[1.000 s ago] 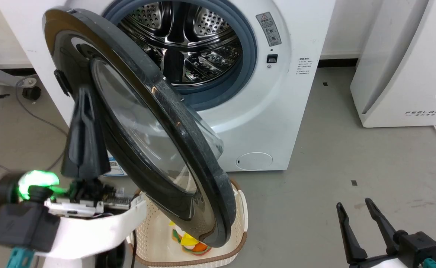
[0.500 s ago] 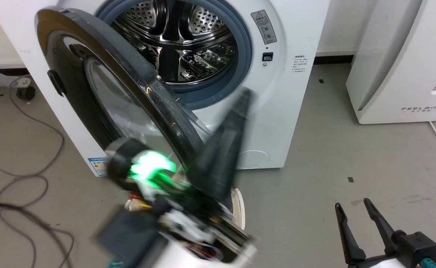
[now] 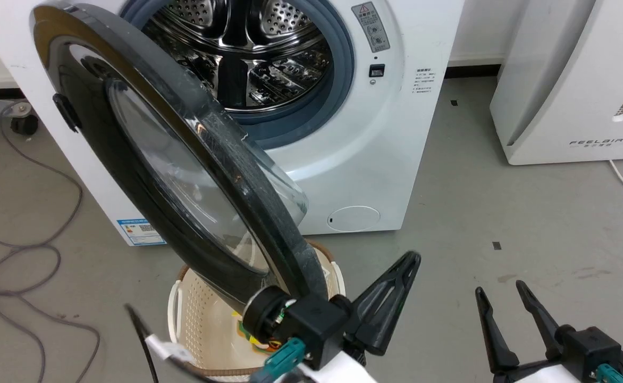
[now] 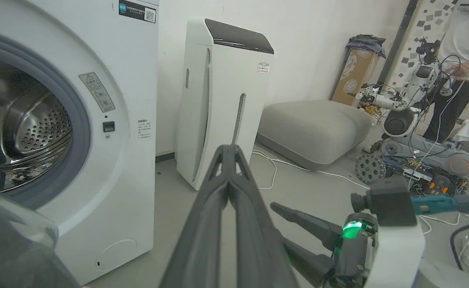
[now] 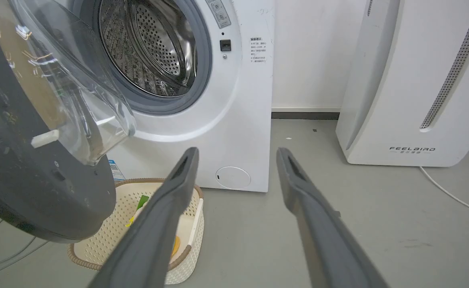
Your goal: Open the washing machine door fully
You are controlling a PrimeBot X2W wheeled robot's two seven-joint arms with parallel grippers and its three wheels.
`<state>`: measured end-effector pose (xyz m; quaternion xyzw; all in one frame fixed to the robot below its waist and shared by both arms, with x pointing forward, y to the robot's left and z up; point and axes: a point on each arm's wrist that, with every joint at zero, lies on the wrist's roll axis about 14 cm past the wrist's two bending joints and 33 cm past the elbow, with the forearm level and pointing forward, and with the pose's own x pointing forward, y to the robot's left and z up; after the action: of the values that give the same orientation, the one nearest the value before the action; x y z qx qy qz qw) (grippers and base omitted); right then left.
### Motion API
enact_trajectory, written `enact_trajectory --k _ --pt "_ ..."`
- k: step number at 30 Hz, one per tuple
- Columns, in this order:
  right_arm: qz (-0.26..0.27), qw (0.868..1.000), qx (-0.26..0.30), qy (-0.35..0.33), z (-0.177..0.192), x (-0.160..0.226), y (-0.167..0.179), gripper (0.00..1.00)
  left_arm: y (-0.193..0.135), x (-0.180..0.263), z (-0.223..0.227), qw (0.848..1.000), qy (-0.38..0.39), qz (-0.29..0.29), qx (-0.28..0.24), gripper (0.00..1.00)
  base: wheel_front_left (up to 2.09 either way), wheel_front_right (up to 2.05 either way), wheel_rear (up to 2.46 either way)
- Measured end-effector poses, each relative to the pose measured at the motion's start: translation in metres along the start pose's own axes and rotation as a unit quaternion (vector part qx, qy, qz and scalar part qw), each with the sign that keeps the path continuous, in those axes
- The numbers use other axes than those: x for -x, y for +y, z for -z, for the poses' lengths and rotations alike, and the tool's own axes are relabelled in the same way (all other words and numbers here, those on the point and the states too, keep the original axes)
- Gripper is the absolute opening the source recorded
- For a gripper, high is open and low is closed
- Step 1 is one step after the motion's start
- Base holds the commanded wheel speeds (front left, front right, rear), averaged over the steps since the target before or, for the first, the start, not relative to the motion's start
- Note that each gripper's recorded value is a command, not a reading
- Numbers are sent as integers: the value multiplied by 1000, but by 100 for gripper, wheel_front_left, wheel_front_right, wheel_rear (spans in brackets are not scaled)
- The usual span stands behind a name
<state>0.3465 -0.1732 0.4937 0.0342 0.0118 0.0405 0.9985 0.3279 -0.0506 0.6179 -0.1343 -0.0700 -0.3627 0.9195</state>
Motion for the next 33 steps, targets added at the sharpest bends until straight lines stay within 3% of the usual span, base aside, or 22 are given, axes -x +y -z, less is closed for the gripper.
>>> enact_trajectory --k 6,16,33 --pt "-1 1000 0 3 2 0 1 100 22 2 39 998 56 -39 -2 0 0 0 0" --pt "-4 1000 1 8 5 -1 3 100 61 -4 53 993 65 -100 -19 0 0 0 0" --pt "-17 1000 1 -2 -1 2 11 100 73 33 49 985 61 -159 -8 0 0 0 0"
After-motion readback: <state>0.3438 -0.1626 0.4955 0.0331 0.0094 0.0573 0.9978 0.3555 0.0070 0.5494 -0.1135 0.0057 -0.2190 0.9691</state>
